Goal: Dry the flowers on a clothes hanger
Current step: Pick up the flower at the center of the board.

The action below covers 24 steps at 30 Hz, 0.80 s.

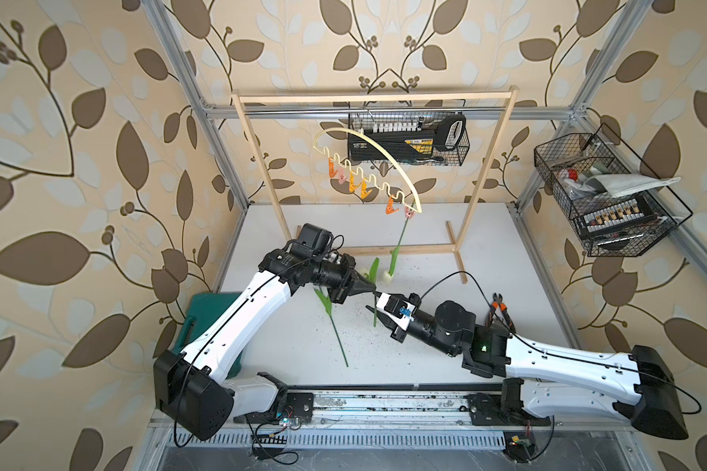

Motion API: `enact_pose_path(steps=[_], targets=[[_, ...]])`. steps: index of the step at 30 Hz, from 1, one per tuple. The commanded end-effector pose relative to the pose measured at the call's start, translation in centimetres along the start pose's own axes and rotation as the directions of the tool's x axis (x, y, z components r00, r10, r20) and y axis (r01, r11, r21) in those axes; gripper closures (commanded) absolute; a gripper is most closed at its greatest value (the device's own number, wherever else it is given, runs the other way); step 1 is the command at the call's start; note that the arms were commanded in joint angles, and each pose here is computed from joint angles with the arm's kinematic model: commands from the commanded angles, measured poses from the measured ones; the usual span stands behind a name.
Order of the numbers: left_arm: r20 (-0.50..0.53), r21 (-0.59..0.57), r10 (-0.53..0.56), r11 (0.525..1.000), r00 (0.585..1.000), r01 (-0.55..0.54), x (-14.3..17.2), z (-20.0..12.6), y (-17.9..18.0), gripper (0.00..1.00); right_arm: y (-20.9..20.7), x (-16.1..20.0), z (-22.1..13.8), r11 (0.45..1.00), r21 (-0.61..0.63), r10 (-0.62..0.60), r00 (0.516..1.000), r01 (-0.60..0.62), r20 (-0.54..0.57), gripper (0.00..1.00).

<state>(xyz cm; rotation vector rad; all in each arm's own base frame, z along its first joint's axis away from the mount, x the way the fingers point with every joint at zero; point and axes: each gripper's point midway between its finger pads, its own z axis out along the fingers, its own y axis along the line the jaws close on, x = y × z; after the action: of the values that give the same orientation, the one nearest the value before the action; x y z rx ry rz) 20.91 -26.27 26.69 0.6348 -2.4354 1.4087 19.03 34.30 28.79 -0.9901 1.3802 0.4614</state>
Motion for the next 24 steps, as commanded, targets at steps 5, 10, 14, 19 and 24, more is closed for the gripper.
enact_pose_path(steps=[5,10,14,19,24], targets=[[-0.003,0.074,0.074,0.995,0.997,-0.073,1.4,-1.5,-2.3,0.98,-1.0,-1.6,0.3,0.999,0.036,0.006,0.999,-0.007,0.035,0.71],[-0.005,0.079,0.077,0.994,0.997,-0.077,1.6,-1.6,-2.3,0.98,-1.0,-1.6,0.4,0.999,0.038,0.005,0.999,-0.006,0.033,0.72],[-0.005,0.082,0.078,0.994,0.997,-0.078,1.7,-1.7,-2.3,0.98,-1.1,-1.7,0.5,0.999,0.039,0.003,0.999,-0.004,0.034,0.76],[-0.006,0.085,0.079,0.993,0.997,-0.078,1.8,-1.8,-2.2,0.97,-1.3,-2.3,0.6,0.999,0.044,-0.003,0.999,0.001,0.044,0.83],[0.001,0.092,0.088,0.992,0.996,-0.088,1.9,-1.9,-2.3,0.90,-1.4,-2.8,0.6,0.999,0.044,-0.006,0.999,0.004,0.049,0.88]])
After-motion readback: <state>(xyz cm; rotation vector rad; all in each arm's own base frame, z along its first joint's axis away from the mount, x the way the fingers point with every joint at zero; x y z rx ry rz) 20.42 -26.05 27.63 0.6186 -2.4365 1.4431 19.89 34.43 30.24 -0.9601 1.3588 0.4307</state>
